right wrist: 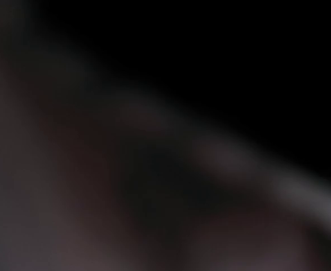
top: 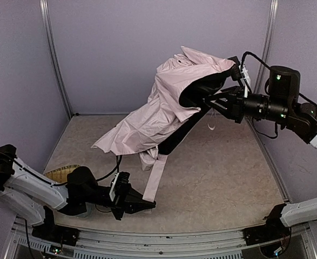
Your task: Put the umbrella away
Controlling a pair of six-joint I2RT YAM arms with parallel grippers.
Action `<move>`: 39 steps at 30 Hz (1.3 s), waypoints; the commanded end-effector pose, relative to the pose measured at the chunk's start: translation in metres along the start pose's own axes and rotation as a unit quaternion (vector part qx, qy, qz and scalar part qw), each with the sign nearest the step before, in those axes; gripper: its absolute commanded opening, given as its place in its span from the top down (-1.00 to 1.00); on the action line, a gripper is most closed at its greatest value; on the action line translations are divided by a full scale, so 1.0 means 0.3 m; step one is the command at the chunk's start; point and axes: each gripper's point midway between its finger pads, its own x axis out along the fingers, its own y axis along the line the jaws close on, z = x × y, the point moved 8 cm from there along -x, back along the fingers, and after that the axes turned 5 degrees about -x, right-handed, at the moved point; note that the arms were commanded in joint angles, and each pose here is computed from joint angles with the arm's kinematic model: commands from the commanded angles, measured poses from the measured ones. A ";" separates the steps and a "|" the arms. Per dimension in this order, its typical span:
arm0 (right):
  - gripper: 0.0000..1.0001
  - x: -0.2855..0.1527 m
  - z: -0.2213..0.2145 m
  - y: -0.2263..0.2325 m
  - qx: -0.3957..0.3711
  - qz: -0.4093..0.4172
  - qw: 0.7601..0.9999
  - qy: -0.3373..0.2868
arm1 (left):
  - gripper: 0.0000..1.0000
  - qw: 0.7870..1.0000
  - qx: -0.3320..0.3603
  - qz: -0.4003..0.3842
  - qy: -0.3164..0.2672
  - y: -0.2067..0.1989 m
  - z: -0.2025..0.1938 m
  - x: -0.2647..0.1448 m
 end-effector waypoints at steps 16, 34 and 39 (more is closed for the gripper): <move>1.00 0.059 -0.079 -0.030 -0.024 0.104 0.993 -0.046 | 1.00 0.987 0.081 0.069 0.120 -0.083 -0.041 -0.021; 1.00 -0.150 -0.024 0.258 -0.092 0.477 0.868 -0.099 | 1.00 0.977 0.044 0.197 0.064 0.554 -0.064 0.003; 1.00 -0.123 -0.113 0.303 -0.083 0.483 0.870 -0.057 | 1.00 0.975 0.044 0.214 0.049 0.820 0.004 0.026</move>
